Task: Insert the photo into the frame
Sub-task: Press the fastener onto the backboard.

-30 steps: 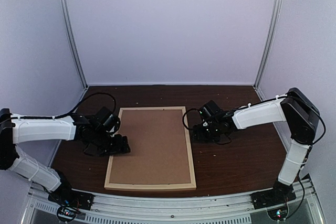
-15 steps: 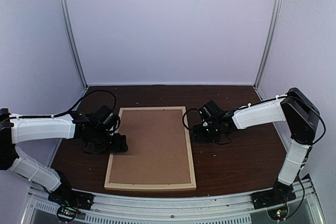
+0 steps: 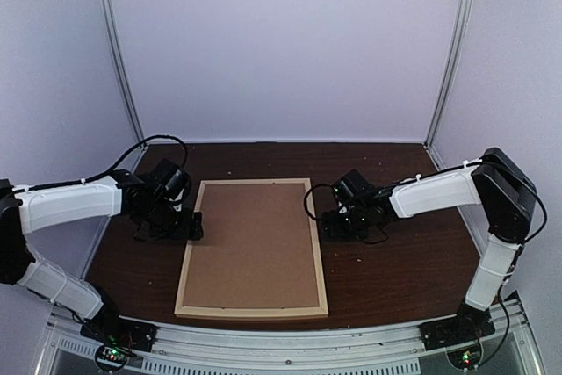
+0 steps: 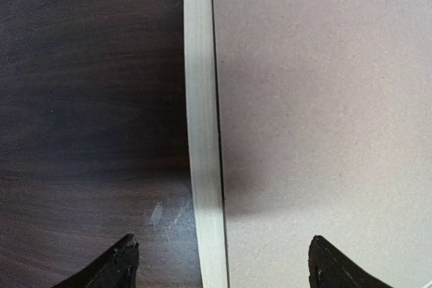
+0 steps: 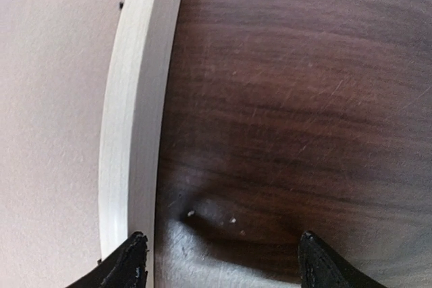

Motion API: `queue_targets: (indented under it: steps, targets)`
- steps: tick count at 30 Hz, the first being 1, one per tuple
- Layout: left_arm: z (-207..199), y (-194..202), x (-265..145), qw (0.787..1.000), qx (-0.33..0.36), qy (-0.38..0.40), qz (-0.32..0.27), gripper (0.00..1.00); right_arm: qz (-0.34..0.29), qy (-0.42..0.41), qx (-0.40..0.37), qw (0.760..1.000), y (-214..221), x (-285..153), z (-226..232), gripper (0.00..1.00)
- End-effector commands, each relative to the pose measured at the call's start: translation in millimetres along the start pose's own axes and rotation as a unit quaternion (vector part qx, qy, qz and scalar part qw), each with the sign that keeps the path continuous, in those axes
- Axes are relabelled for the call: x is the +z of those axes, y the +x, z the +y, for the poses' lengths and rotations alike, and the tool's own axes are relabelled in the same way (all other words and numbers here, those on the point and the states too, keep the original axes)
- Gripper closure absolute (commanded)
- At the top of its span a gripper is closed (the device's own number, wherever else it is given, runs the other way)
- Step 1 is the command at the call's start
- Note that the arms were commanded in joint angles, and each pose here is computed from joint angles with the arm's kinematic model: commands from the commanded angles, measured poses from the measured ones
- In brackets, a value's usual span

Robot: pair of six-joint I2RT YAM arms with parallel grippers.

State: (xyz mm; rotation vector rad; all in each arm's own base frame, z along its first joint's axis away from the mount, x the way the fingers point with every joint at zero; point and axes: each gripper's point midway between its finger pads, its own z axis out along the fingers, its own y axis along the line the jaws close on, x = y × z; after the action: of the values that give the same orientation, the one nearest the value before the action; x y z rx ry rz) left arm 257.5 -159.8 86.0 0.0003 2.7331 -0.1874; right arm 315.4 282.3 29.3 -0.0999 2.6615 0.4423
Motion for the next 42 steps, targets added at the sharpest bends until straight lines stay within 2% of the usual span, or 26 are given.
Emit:
queue_targets:
  steps: [1, 5, 20, 30, 34, 39, 42]
  targets:
    - [-1, -1, 8, 0.999, 0.014, 0.020, 0.029, 0.12, 0.064, -0.007, -0.023, 0.998, 42, -3, 0, 0.23]
    - [-5, 8, 18, 0.997, 0.005, 0.052, 0.062, 0.12, 0.064, -0.021, -0.036, 0.997, 44, -7, 9, 0.23]
    - [-26, 32, 35, 0.982, -0.026, 0.142, 0.118, 0.12, 0.073, -0.025, -0.039, 0.996, 52, -8, 16, 0.23]
    - [-51, 45, 30, 0.963, -0.052, 0.230, 0.130, 0.13, 0.059, 0.005, -0.037, 0.998, 38, -25, 6, 0.22]
    - [-64, 47, 20, 0.960, -0.040, 0.248, 0.124, 0.13, 0.054, 0.022, -0.036, 0.998, 28, -33, -7, 0.21]
    - [-94, 56, 8, 0.954, 0.006, 0.272, 0.127, 0.13, 0.049, 0.042, -0.030, 0.997, 15, -40, -25, 0.21]
    - [-101, 60, 7, 0.956, 0.020, 0.260, 0.131, 0.13, 0.049, 0.048, -0.029, 0.997, 10, -44, -31, 0.21]
